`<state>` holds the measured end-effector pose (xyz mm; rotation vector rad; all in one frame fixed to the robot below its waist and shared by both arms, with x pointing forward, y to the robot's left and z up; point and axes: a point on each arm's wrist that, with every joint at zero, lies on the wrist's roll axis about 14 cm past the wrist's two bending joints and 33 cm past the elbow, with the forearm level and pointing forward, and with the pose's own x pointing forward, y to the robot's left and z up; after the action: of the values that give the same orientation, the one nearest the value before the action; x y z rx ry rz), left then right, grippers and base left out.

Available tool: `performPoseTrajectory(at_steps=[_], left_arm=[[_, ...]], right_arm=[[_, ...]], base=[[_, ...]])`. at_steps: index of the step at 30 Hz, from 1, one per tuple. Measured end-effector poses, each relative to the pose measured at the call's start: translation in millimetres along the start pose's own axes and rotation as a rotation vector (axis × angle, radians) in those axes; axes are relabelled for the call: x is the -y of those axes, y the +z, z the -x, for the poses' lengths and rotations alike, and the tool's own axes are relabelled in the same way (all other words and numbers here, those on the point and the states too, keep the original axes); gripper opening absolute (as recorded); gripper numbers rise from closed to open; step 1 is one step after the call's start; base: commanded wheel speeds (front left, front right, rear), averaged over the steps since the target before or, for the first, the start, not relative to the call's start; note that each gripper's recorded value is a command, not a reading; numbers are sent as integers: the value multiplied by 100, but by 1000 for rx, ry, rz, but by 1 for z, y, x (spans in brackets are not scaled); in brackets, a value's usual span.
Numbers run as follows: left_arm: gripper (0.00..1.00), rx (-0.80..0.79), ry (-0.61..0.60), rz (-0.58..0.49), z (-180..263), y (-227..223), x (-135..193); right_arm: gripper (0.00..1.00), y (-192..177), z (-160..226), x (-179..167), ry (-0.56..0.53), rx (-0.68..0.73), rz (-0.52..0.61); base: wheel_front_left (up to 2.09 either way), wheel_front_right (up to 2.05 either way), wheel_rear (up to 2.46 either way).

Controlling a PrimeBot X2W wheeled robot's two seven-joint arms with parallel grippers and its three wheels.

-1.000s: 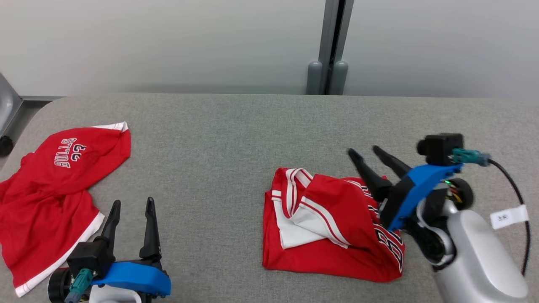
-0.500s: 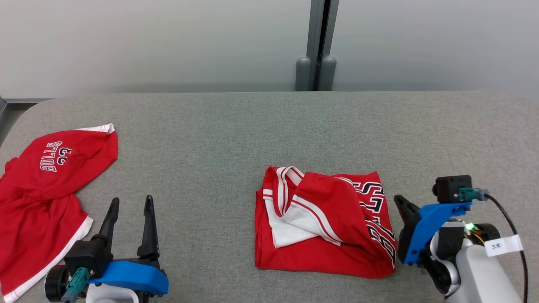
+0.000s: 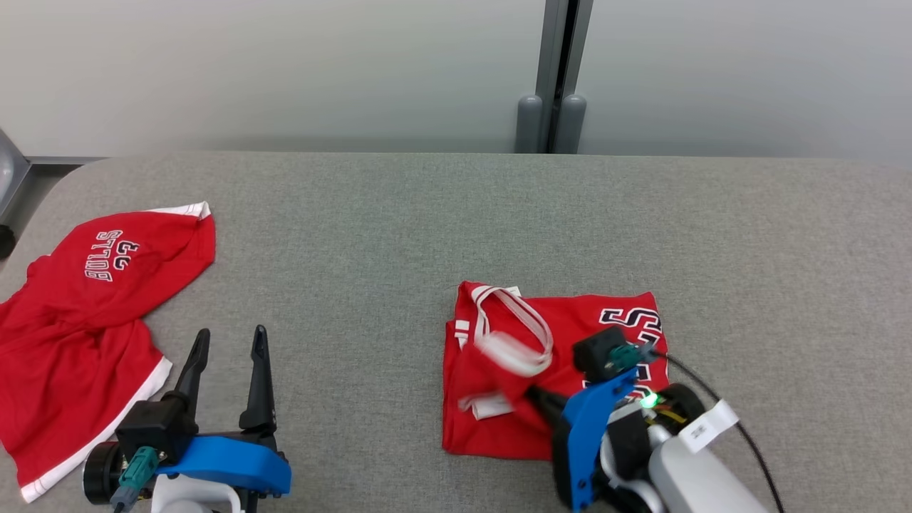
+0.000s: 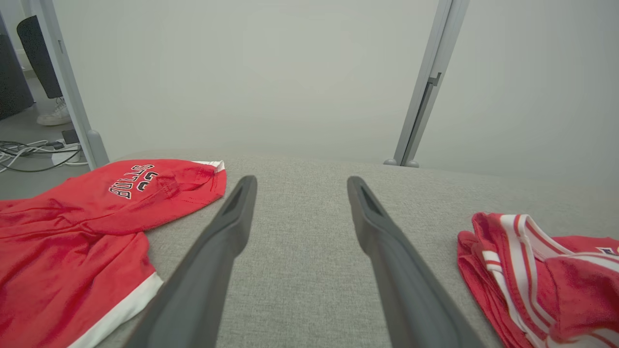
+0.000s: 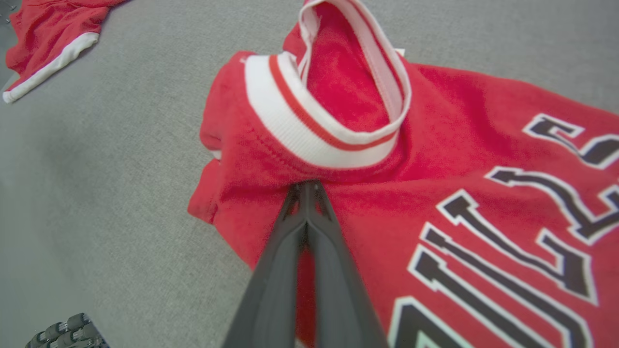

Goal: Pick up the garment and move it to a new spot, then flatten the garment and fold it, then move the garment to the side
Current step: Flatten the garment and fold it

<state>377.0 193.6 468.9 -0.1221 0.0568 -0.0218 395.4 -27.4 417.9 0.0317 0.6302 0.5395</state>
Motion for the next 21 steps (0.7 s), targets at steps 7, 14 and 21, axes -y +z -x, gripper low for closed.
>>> performPoseTrajectory(at_steps=[7,14,21], left_arm=[[100,-3,13,3,2,-1,-4],[100,9,4,7,0,3,0],[100,10,7,6,2,3,-1]], right_arm=[[0,-14,16,-50,146,-20,45],[0,8,31,-58,178,89,11],[0,17,31,-8,22,121,-1]], base=[[0,0,0],[0,0,0],[0,0,0]])
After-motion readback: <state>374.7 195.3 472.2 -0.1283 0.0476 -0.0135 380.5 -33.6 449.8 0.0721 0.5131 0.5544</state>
